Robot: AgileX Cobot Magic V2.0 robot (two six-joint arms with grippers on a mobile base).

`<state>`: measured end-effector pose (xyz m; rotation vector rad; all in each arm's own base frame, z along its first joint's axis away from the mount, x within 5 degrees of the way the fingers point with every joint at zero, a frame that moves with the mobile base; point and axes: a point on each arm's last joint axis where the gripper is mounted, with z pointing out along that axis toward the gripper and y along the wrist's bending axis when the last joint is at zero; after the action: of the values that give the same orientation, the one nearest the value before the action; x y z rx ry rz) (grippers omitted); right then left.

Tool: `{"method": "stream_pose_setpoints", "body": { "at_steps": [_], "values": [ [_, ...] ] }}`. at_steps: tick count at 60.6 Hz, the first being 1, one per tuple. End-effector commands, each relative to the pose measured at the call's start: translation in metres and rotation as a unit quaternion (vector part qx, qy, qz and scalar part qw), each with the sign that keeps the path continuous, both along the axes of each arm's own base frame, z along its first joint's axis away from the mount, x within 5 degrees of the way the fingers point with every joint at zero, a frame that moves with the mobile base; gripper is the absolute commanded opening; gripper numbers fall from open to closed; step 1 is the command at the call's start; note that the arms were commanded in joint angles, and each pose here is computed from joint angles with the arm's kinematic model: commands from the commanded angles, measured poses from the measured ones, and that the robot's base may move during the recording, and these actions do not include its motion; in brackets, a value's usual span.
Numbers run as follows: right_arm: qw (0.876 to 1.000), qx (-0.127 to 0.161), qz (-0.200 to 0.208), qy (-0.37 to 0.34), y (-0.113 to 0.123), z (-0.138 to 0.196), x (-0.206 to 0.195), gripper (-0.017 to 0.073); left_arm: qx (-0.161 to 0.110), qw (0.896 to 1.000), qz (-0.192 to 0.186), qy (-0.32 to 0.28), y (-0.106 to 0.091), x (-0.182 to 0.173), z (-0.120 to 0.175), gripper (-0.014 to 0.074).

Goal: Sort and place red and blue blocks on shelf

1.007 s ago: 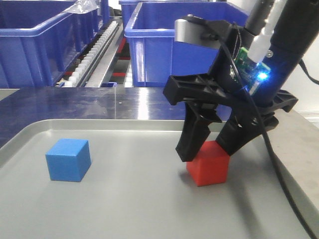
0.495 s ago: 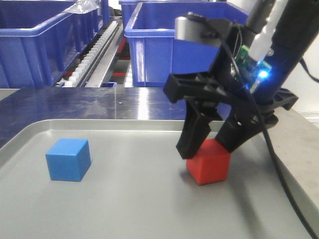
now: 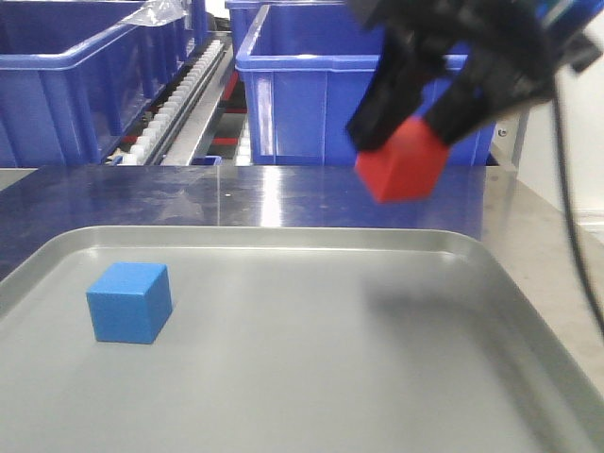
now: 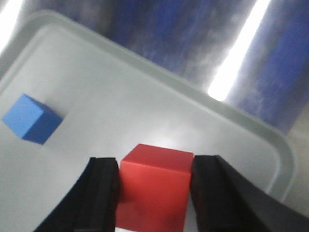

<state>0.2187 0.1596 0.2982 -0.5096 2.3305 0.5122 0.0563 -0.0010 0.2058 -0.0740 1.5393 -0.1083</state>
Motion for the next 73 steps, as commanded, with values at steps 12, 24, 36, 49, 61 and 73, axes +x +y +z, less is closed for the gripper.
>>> {"method": "stream_pose_setpoints", "body": {
  "at_steps": [12, 24, 36, 49, 61, 73],
  "values": [
    [0.989, 0.051, -0.083, -0.115, -0.054, 0.035, -0.014, 0.005, -0.009, 1.0, -0.002, -0.027, 0.0, 0.0, -0.006, 0.0124],
    [0.973, 0.059, -0.162, -0.155, -0.099, 0.034, -0.038, 0.005, -0.009, 1.0, -0.002, -0.027, 0.0, 0.0, -0.006, 0.0124],
    [0.951, 0.07, -0.218, -0.207, -0.127, 0.023, -0.071, 0.005, -0.009, 1.0, -0.002, -0.027, 0.0, 0.0, -0.006, 0.0124],
    [0.93, 0.081, -0.251, -0.257, -0.142, -0.001, -0.107, 0.005, -0.009, 1.0, -0.002, -0.027, 0.0, 0.0, -0.006, 0.0124],
    [0.915, 0.085, -0.271, -0.286, -0.149, -0.025, -0.131, 0.005, -0.009, 1.0, -0.002, -0.027, 0.0, 0.0, -0.006, 0.0124],
    [0.909, 0.089, -0.274, -0.3, -0.15, -0.031, -0.136, 0.005, -0.009, 1.0, -0.002, -0.027, 0.0, 0.0, -0.006, 0.0124]
  ]
}}
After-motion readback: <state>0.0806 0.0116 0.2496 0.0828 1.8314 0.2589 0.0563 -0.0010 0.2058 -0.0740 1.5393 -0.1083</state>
